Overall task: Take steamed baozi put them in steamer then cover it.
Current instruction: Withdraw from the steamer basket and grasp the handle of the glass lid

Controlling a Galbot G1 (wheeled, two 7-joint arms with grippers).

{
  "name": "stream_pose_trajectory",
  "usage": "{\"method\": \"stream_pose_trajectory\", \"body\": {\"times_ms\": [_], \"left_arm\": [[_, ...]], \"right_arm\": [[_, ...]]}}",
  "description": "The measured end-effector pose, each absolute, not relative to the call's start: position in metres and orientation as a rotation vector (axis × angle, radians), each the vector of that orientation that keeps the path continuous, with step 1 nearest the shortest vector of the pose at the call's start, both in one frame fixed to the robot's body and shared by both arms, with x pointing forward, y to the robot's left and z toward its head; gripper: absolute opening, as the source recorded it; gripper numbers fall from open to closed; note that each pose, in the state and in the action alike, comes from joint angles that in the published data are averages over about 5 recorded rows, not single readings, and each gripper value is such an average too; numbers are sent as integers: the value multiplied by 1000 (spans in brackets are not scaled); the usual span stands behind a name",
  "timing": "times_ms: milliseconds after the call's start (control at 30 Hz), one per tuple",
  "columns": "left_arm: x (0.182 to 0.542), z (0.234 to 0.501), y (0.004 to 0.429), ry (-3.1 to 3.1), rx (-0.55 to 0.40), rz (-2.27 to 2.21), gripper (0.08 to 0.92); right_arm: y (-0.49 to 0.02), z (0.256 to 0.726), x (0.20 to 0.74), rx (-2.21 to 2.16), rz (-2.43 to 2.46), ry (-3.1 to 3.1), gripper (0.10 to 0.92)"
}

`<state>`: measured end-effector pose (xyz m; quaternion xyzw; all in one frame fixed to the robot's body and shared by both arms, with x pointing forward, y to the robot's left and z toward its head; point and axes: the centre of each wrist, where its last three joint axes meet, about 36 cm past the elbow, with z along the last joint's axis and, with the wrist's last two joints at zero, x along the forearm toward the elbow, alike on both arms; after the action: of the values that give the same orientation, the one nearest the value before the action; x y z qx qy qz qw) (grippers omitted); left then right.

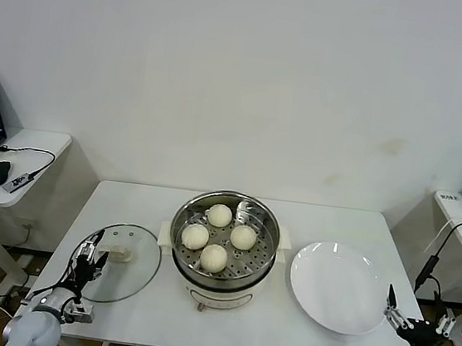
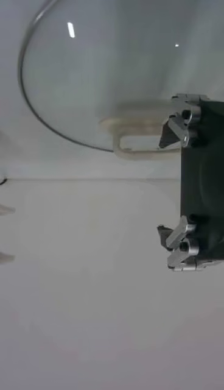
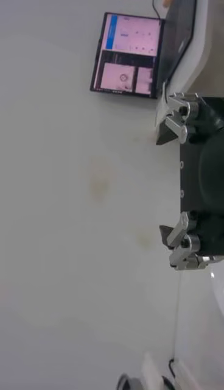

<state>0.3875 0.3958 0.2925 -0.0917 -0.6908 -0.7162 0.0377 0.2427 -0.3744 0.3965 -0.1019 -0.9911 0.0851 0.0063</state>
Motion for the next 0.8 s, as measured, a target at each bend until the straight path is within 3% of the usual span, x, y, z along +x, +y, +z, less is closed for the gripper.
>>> {"method": "stream_pose_trajectory", "body": {"times_ms": [600,800], "left_arm": [[419,287,391,-2113,-297,-2224,820],[421,281,389,-2114,-305,-2209,697]], "right_arm": [[-369,387,234,-318,282,-3075,823],[-367,387,235,-306,287,-3072,823]]}}
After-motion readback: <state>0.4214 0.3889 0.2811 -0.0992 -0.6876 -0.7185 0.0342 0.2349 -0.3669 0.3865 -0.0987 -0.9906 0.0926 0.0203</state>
